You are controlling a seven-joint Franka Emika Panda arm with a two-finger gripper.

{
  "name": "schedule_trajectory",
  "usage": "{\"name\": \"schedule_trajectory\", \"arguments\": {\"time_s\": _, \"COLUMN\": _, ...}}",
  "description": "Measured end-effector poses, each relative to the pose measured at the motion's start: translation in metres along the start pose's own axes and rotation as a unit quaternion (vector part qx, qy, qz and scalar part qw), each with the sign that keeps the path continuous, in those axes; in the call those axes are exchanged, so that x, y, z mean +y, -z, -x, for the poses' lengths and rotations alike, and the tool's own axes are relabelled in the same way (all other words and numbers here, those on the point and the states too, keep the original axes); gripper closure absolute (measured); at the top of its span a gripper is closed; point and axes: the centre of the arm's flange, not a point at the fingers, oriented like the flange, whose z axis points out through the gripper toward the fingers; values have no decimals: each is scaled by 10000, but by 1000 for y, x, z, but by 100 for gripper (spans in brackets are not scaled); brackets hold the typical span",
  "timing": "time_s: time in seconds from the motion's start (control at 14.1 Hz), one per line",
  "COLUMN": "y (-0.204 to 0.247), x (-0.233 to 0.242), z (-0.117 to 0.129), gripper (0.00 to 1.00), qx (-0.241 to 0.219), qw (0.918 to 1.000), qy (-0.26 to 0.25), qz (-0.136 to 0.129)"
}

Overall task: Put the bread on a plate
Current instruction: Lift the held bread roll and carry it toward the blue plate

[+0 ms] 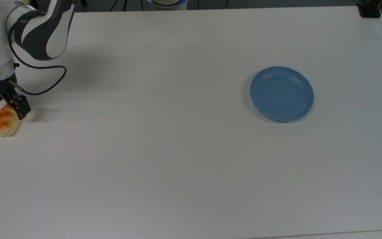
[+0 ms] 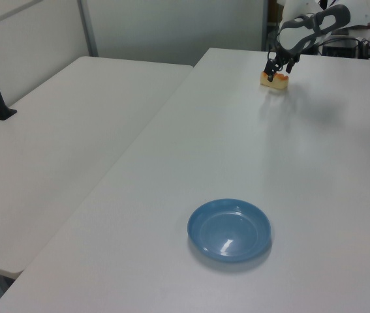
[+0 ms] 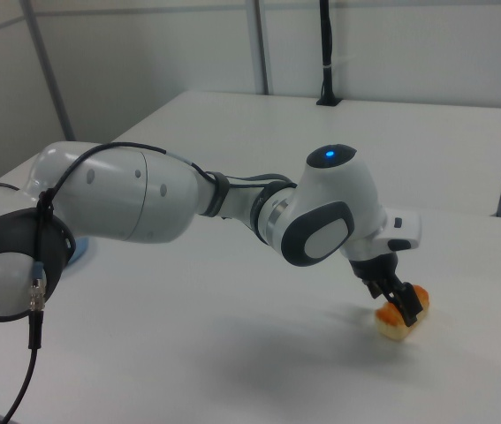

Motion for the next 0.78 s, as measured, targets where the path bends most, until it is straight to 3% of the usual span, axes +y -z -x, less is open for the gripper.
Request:
{"name": "schedule_trajectory", "arguments": {"time_s": 0.07, "y": 0, "x": -1, "z": 0, "gripper": 2, "qx": 0, "qw": 10000, "qy": 9, "qz": -1}}
{"name": "schedule_trajectory", "arguments": {"time_s": 0.35, "y": -1, "x": -1, "z": 0, "gripper": 43, "qx": -4, "qw": 9999, "qy": 111, "qz": 84}}
{"name": "schedule_trajectory", "arguments": {"time_s": 0.57, "y": -1, "x": -1, "z": 0, "gripper": 54, "qx": -2, "qw": 9997, "qy": 194, "qz": 151}}
{"name": "schedule_trajectory", "arguments": {"time_s": 0.71, "y": -1, "x": -1, "z": 0, "gripper": 75, "qx": 5, "qw": 9996, "qy": 214, "qz": 161}}
{"name": "schedule_trajectory", "arguments": {"time_s": 0.78, "y": 1, "x": -1, "z": -1, "gripper": 79, "qx": 19, "qw": 9996, "qy": 227, "qz": 161}}
